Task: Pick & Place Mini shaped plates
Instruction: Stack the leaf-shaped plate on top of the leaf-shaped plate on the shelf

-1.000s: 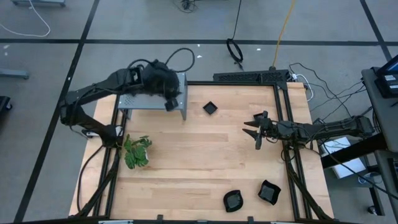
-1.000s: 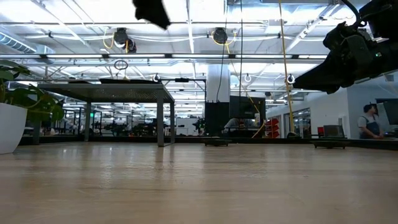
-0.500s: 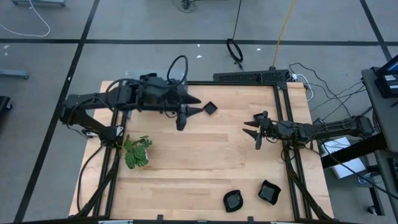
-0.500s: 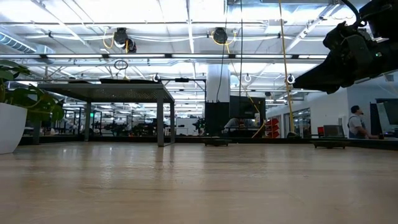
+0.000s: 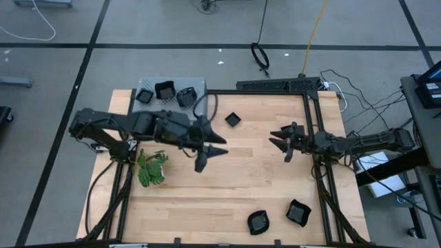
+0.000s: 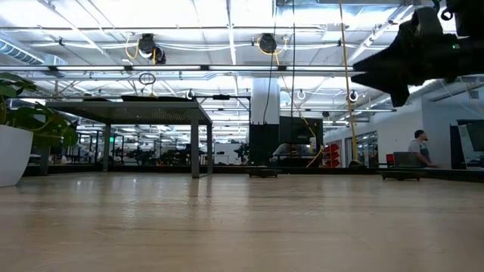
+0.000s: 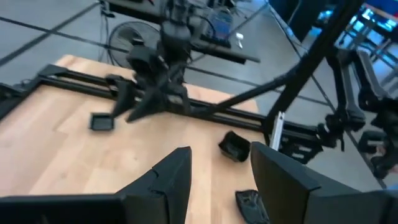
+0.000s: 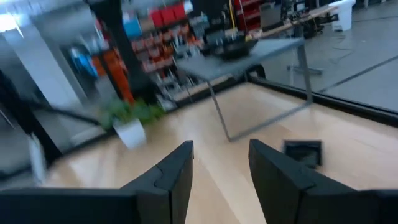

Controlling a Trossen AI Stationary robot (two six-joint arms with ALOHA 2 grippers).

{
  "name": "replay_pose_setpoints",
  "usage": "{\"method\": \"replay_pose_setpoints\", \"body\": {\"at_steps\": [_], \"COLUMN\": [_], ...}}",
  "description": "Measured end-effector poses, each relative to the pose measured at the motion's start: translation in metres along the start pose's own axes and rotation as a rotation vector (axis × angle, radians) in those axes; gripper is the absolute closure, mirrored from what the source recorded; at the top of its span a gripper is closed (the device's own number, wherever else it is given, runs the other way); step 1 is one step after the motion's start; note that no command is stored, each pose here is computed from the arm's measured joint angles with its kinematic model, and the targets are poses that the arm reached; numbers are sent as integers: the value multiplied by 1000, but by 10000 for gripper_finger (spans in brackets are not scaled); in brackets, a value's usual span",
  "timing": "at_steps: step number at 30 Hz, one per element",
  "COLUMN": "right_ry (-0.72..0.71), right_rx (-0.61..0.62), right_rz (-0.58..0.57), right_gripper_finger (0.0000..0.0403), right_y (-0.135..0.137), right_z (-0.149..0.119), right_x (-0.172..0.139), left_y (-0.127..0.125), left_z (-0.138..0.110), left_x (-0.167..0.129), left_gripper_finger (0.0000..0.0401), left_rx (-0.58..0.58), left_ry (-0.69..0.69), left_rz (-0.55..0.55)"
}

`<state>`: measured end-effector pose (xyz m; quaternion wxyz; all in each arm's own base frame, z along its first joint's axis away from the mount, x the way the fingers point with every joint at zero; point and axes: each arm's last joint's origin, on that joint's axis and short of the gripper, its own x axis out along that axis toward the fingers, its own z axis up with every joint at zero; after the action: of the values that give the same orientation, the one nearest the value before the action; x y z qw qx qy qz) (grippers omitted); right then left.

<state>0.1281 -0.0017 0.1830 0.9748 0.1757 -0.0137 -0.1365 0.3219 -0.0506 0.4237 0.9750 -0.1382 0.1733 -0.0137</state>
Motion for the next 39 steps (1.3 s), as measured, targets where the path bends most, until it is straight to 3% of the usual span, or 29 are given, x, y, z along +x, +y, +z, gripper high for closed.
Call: {"method": "replay_pose_setpoints", "body": {"at_steps": [13, 19, 23, 29, 35, 39], "right_ry": [-117, -79, 28, 361, 560, 609], "right_rx": [270, 218, 193, 106, -21, -97], "right_rz": [59, 98, 164, 216, 464, 532], "right_gripper_finger": [257, 257, 257, 257, 257, 257], "right_y": [4, 5, 7, 12, 25, 33], "right_z": [12, 10, 3, -7, -13, -23], "right_x": [-1, 0, 2, 10, 22, 31], "left_y": [-11, -11, -11, -12, -14, -12], "left_z": [-23, -23, -20, -17, -12, -9], "left_x": [35, 35, 34, 34, 34, 34], "left_gripper_finger": [231, 231, 231, 231, 231, 231], "left_rx": [-25, -12, -11, -18, -22, 16], "left_ry": [60, 57, 36, 2, -44, -70], "left_rz": [88, 93, 86, 74, 58, 56]}}
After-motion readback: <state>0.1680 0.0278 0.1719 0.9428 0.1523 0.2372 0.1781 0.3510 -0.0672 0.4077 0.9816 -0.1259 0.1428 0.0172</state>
